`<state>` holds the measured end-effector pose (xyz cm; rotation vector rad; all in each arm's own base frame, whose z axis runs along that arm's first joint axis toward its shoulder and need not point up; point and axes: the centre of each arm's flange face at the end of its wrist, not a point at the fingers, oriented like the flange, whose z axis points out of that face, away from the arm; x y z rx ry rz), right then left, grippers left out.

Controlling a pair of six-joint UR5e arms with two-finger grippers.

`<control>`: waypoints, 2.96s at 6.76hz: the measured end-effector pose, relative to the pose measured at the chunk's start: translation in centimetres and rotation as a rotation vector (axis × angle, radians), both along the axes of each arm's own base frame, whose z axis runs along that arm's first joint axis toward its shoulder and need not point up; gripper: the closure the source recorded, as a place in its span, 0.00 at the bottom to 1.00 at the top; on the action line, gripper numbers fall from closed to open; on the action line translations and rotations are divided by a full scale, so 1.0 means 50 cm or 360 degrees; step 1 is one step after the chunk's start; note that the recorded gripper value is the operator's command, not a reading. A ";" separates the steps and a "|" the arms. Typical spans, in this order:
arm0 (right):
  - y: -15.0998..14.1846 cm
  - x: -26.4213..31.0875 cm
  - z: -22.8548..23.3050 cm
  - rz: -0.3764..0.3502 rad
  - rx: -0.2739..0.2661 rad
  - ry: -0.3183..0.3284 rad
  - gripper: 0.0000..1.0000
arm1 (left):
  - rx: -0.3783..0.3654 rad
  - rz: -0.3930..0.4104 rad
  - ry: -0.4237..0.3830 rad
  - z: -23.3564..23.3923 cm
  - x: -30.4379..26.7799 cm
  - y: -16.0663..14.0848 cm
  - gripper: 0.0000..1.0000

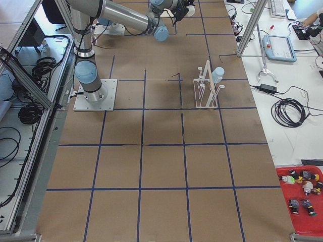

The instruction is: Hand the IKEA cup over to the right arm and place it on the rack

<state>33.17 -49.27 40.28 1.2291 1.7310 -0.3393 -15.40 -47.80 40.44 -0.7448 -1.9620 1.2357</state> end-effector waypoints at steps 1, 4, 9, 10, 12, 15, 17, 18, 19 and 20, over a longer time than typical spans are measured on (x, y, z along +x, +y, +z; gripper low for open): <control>-0.004 -0.003 -0.001 -0.0002 -0.0008 0.0004 0.69 | -0.0013 0.0086 -0.0001 0.018 0.049 0.000 0.01; -0.087 -0.105 0.011 -0.0067 -0.0187 0.0135 0.73 | 0.0105 0.0344 -0.0070 0.048 0.133 -0.039 0.01; -0.238 -0.429 -0.027 0.0068 -0.0846 0.1196 0.79 | 0.1085 0.1032 -0.0759 0.127 0.111 -0.148 0.01; -0.253 -0.502 -0.039 0.0051 -0.0976 0.1416 0.80 | 0.1333 0.1078 -0.0919 0.129 0.107 -0.129 0.01; -0.275 -0.592 -0.086 0.0060 -0.1081 0.1718 0.80 | 0.1651 0.1096 -0.1094 0.137 0.102 -0.079 0.01; -0.286 -0.685 -0.119 0.0375 -0.1084 0.2362 0.80 | 0.1708 0.1110 -0.1116 0.150 0.086 -0.037 0.01; -0.293 -0.733 -0.143 0.0562 -0.0998 0.2625 0.80 | 0.1680 0.1110 -0.1112 0.164 0.085 -0.024 0.01; -0.297 -0.750 -0.166 0.0610 -0.0962 0.2660 0.80 | 0.1677 0.1110 -0.1112 0.165 0.085 -0.023 0.01; -0.303 -0.757 -0.193 0.0639 -0.0937 0.2661 0.80 | 0.1679 0.1112 -0.1112 0.165 0.085 -0.024 0.01; -0.308 -0.760 -0.214 0.0653 -0.0924 0.2655 0.80 | 0.1684 0.1113 -0.1112 0.162 0.085 -0.026 0.01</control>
